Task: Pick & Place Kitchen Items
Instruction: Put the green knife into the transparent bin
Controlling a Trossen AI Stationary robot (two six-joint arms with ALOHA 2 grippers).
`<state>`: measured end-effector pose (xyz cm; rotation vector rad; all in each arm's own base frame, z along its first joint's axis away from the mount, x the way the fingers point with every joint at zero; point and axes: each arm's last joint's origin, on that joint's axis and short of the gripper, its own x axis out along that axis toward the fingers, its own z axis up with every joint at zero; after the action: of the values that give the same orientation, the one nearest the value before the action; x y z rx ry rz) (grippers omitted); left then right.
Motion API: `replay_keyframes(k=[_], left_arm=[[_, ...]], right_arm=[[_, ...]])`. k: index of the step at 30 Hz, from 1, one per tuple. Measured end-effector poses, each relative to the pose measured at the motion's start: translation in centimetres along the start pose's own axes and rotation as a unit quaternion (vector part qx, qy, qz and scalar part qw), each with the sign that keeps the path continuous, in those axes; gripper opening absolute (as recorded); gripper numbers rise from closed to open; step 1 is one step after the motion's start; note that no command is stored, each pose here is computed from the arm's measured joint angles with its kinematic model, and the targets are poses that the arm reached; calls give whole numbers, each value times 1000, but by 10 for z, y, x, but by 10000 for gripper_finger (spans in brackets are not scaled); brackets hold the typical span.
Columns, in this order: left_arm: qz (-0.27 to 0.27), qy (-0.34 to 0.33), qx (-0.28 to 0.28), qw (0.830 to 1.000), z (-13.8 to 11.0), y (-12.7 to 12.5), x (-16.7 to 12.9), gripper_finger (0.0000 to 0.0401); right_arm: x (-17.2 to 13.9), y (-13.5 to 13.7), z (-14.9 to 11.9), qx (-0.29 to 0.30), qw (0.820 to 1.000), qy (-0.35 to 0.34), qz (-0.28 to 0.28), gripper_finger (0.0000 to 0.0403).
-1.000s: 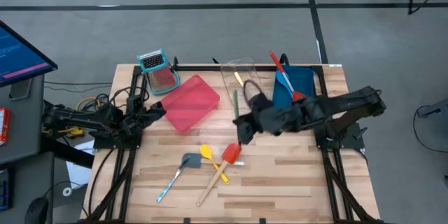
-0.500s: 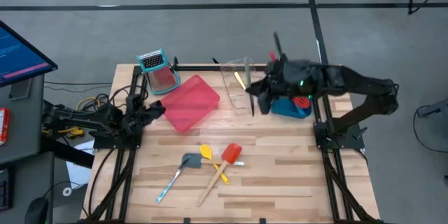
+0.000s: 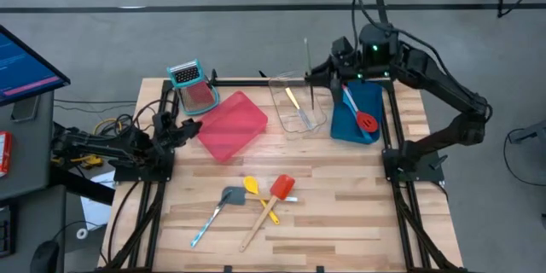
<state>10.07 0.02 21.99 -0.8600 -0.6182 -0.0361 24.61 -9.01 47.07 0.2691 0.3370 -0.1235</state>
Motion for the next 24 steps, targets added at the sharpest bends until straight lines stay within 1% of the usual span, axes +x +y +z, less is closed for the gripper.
replay_keyframes(k=[2,5,8,10,13,17,21,24], left_arm=[[7,-7,0,1000,0,0,0,131],[11,-10,0,1000,1,1,0,131],[12,-10,10,1000,0,1,0,131],[13,-10,18,1000,0,1,0,131],[12,-10,20,1000,1,1,0,131],[10,-11,18,1000,1,0,0,131],[9,-11,18,1000,1,0,0,131],[9,-12,18,1000,1,0,0,131]], right_arm=[[1,-12,2,-5,1000,-4,12,66],[10,-25,8,-16,998,-20,55,66],[24,-44,8,-9,998,-20,67,66],[37,-53,7,0,998,-17,64,66],[58,-74,-1,26,999,8,44,66],[89,-98,-15,66,997,42,-26,66],[114,-116,-31,82,991,75,-75,66],[129,-125,-47,91,982,121,-112,66]])
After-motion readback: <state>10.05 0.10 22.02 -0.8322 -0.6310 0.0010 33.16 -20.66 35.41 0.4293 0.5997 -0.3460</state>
